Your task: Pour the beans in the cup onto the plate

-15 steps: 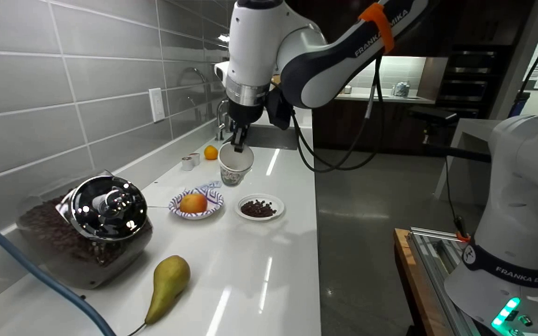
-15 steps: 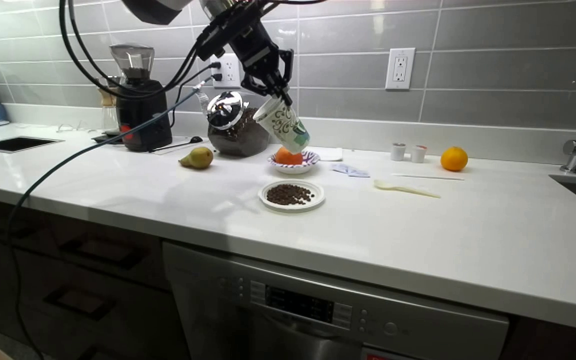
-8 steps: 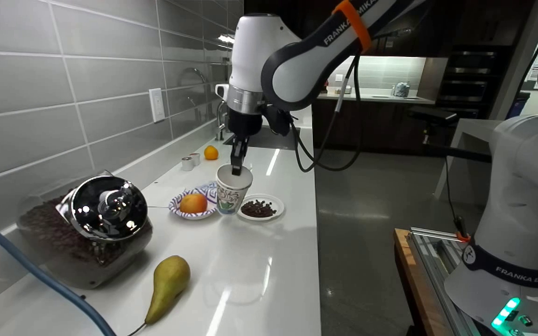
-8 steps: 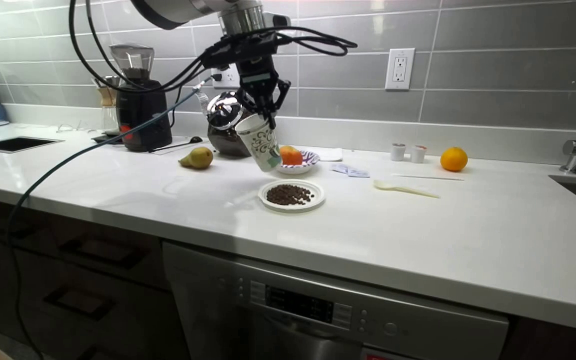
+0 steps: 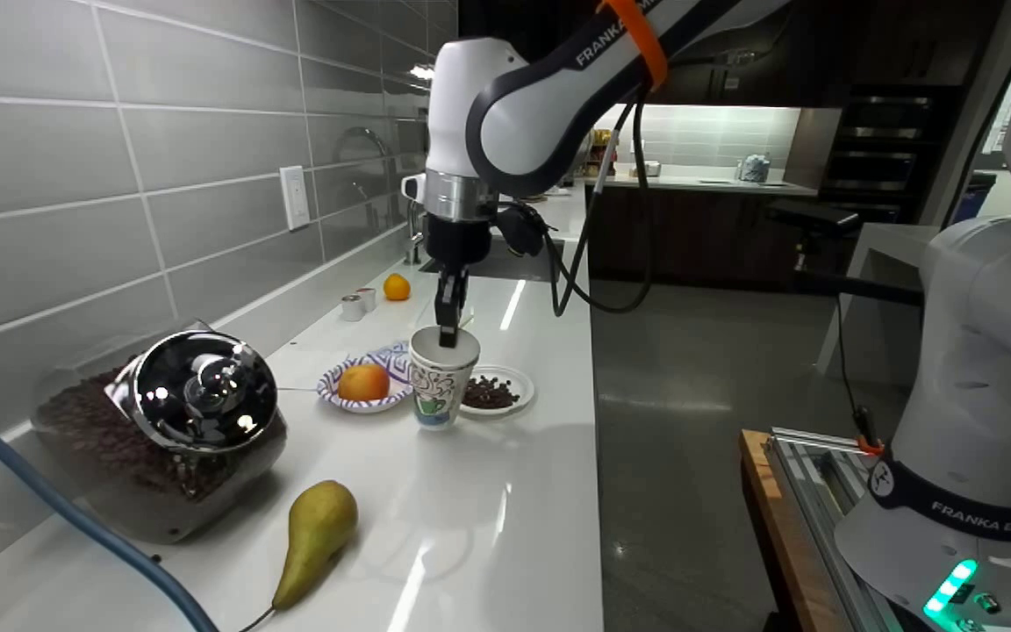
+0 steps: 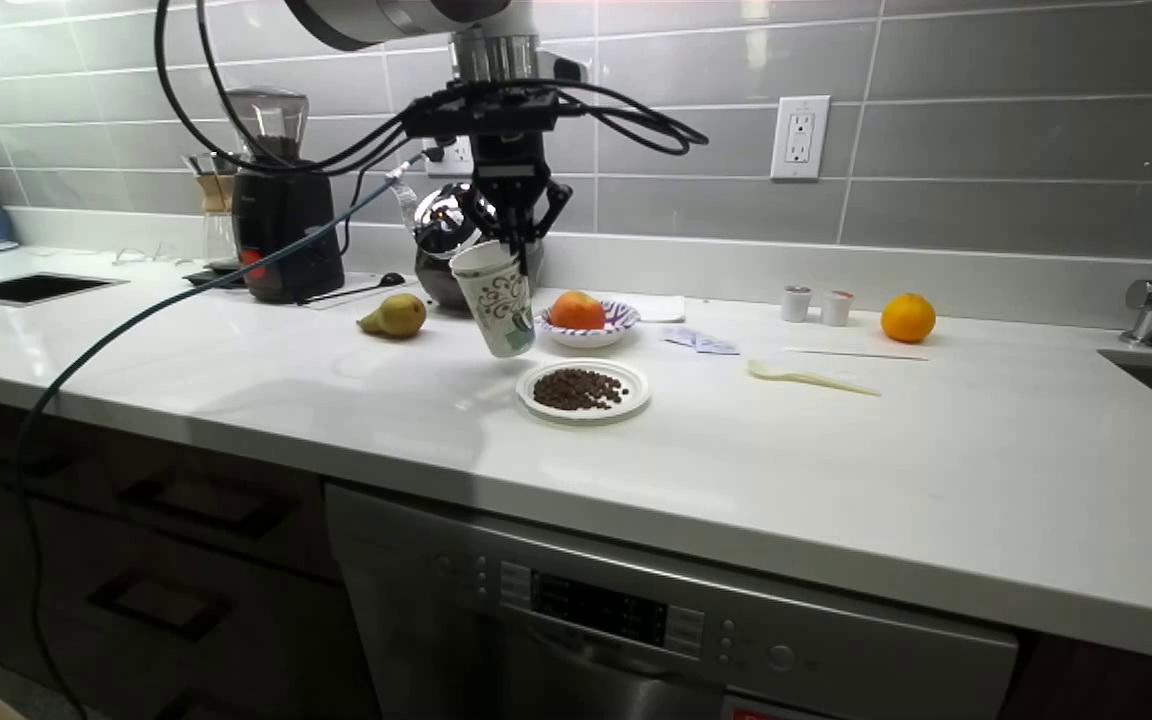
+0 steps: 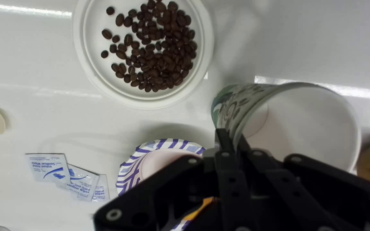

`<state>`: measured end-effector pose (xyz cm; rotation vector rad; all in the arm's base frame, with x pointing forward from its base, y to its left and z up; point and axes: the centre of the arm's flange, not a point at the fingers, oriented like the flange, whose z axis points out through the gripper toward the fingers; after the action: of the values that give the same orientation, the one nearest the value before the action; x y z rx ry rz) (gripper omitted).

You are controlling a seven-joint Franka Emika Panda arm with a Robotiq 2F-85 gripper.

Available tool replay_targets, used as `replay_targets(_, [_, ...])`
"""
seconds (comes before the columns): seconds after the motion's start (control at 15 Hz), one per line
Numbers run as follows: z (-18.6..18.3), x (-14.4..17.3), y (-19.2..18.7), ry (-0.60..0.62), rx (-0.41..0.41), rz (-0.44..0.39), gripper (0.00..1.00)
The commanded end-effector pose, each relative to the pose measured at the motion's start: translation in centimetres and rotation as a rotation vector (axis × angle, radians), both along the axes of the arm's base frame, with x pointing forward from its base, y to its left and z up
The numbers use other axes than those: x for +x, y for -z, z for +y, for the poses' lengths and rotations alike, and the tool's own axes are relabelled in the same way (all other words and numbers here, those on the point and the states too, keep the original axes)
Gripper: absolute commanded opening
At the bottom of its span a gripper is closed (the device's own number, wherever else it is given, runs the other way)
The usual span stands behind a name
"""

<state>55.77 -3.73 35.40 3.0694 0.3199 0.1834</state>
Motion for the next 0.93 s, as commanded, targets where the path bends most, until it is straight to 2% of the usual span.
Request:
replay_targets(0.0, [-0.9,1.1,0.0,-0.013,0.051,0.014,0.01])
replay_targets(0.07, [-1.2,1.2,0.0,-0.019,0.055,0.008,0.23])
replay_targets(0.33, [-2.0,1.3,0.1,-0.015,0.022,0.011,0.50])
replay_targets(0.6, [-0.5,0.8,-0.9,-0.085,-0.011,0.000,0.78])
replay_targets(0.8, [2.2,0.1,-1.7,-0.146,-0.138,0.000,0.98])
replay_targets(0.87, [3.3,-0.2,-2.2,-0.174,-0.186,-0.009,1.00])
